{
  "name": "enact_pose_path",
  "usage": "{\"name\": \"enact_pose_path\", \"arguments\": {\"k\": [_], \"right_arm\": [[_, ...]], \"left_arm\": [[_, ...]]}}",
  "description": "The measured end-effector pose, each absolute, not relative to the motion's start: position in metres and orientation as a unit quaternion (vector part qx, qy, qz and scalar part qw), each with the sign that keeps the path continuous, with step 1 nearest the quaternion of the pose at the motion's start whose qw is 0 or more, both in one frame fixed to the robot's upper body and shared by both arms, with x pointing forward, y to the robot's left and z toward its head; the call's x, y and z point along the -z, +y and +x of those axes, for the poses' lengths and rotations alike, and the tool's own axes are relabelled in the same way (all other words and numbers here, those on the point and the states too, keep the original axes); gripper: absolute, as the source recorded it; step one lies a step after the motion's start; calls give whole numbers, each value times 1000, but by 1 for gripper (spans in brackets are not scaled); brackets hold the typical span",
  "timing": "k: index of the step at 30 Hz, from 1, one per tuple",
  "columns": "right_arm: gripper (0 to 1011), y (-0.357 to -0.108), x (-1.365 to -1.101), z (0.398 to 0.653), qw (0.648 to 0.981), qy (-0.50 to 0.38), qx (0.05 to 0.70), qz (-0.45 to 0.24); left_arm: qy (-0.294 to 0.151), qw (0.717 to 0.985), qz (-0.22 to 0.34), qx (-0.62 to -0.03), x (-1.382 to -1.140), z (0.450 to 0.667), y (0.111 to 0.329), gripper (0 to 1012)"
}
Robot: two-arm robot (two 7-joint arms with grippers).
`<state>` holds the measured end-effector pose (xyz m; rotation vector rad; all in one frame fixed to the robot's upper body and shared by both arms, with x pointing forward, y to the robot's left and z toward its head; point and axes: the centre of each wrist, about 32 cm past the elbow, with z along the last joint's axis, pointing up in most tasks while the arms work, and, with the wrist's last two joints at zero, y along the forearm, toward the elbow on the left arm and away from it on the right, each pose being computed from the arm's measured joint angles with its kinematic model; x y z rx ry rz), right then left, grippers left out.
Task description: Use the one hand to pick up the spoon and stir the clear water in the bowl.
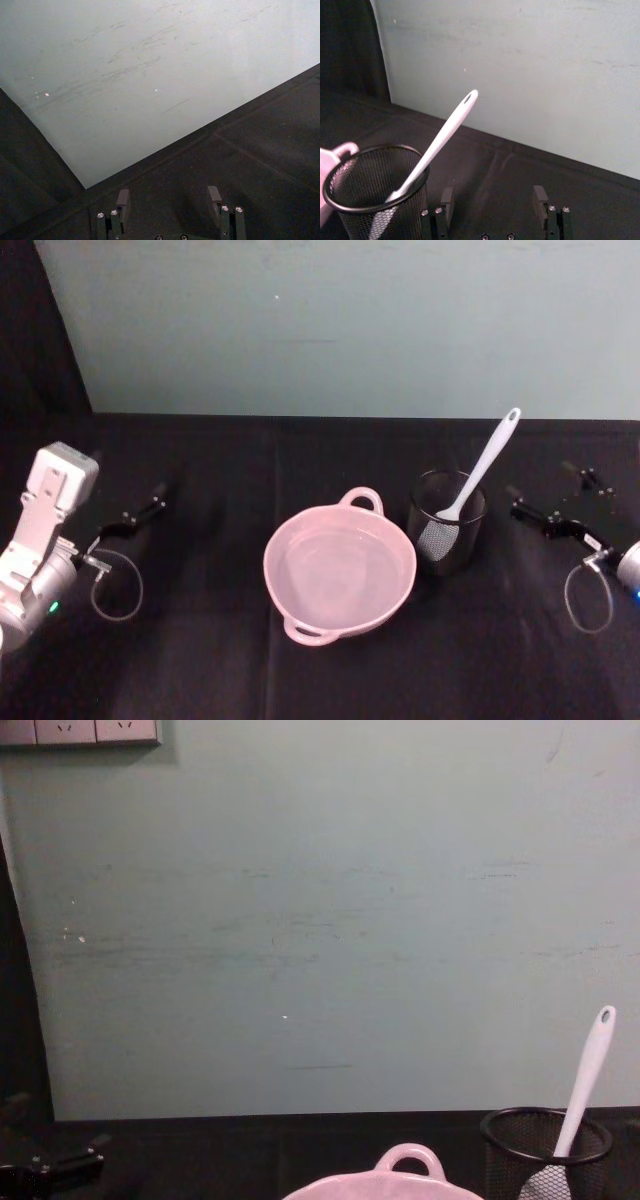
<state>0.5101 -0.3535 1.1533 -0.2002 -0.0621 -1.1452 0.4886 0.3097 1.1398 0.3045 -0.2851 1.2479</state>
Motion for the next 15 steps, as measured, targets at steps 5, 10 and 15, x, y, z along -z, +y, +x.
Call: {"name": "enact_pose_path", "arguments": {"k": [5,10,15], "right_arm": [[1002,-350,-1154,511,833,-31,542,-104],[1002,-351,-1153,511,833,-31,543,-102],[1002,-352,-1153,511,834,-31,542,-100]], "left_arm": [[-132,791,141,-580,-1140,489,310,1005],[-132,791,142,-580,-1140,489,310,1005],[-132,791,141,-580,-1140,489,310,1005]]}}
